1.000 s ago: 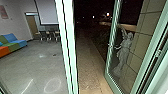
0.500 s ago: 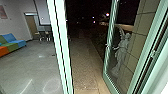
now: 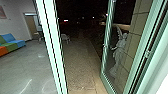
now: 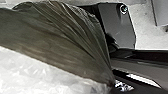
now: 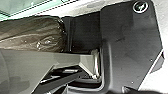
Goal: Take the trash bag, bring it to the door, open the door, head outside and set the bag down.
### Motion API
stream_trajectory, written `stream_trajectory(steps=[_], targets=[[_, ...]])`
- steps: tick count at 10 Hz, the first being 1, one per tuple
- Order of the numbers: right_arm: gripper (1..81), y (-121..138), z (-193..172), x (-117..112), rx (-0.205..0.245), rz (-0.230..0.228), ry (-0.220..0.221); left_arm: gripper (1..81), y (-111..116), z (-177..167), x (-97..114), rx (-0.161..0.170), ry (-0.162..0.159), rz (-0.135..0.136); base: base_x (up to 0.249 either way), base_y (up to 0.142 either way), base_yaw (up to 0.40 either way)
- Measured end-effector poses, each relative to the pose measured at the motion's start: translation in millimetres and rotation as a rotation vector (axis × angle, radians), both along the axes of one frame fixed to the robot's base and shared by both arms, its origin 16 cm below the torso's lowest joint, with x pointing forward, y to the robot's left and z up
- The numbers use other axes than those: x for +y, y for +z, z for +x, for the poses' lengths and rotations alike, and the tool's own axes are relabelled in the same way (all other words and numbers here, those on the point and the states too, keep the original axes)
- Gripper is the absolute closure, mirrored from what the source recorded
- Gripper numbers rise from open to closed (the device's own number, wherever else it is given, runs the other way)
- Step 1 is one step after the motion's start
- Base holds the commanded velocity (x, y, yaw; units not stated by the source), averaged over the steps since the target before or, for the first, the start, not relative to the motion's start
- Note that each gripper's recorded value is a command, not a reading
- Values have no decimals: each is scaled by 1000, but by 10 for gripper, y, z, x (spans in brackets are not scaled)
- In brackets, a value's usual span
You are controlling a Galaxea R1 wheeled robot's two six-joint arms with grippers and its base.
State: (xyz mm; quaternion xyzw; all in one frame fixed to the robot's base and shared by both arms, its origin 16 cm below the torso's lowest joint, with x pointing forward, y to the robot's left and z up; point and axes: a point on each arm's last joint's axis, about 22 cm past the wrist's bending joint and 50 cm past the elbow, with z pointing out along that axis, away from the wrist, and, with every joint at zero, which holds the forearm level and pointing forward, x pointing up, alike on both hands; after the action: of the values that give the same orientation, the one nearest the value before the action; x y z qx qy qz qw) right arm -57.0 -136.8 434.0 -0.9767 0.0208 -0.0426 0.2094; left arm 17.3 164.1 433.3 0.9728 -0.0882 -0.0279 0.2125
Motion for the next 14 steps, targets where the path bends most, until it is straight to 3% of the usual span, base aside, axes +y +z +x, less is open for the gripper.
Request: stream_trajectory(steps=[9, 11, 14], targets=[[10, -31, -46, 8, 4, -17, 1, 811, -2, -2, 19, 0, 0, 2, 0, -150, 0], [10, -35, -46, -14, 2, -20, 7, 811, 6, -2, -54, 0, 0, -7, 0, -37, 0], [10, -31, -46, 16, 1, -17, 6, 811, -3, 2, 25, 0, 0, 3, 0, 0, 0]])
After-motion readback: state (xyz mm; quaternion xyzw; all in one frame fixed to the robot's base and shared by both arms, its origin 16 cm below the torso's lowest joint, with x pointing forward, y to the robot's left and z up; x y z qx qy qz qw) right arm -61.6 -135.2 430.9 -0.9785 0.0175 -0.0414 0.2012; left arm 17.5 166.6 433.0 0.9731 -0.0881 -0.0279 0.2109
